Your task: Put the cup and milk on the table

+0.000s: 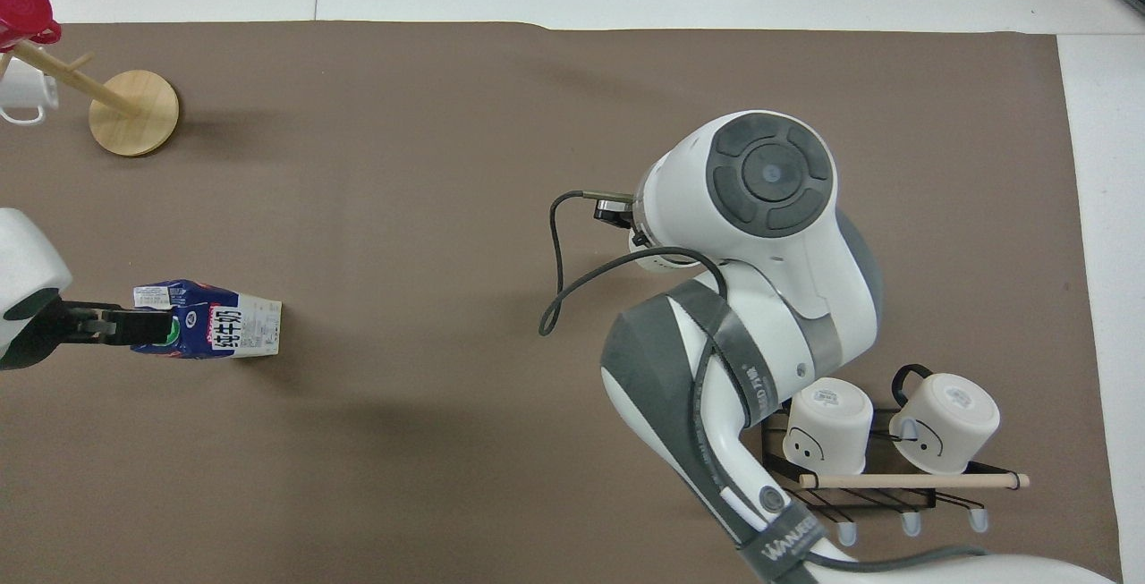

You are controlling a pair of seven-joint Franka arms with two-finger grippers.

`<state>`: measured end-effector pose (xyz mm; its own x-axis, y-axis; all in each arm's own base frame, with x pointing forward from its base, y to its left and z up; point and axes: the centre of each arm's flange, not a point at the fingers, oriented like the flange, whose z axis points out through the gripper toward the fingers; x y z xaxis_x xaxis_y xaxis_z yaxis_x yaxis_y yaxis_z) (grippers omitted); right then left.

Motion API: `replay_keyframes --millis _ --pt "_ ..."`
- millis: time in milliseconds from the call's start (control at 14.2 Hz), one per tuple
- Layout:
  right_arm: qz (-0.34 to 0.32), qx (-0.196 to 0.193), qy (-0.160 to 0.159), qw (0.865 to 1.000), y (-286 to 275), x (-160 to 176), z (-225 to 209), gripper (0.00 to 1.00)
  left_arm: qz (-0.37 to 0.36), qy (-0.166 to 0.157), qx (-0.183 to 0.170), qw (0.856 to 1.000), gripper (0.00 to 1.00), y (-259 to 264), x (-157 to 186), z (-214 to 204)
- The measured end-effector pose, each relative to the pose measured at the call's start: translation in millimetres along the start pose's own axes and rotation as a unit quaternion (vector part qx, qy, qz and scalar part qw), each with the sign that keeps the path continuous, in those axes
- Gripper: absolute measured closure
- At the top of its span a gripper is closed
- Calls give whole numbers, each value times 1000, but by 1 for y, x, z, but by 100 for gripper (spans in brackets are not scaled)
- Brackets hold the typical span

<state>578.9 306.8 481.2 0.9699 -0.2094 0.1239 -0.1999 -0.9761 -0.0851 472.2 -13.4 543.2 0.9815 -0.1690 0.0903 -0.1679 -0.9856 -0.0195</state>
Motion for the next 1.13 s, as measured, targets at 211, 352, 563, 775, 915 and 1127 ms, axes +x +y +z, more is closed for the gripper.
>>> replay_keyframes --millis 211,352,563,775,915,1127 --pt "-8 1 -3 1000 -24 -11 4 96 5 2 1 1000 0 3 -2 17" --pt "-2 0 -2 1000 -50 -19 14 96 8 7 2 1000 0 4 -3 27" --pt "2 -6 -5 1000 -85 -26 43 96 18 13 3 1000 0 4 -4 41" --pt "39 -5 -3 999 -121 -34 67 96 21 21 4 1000 0 4 -6 62" --pt "50 -1 0 999 -139 -40 73 96 24 26 5 999 0 4 -8 78" --pt "49 1 -2 999 -161 -56 83 96 27 22 4 999 0 4 -7 94"
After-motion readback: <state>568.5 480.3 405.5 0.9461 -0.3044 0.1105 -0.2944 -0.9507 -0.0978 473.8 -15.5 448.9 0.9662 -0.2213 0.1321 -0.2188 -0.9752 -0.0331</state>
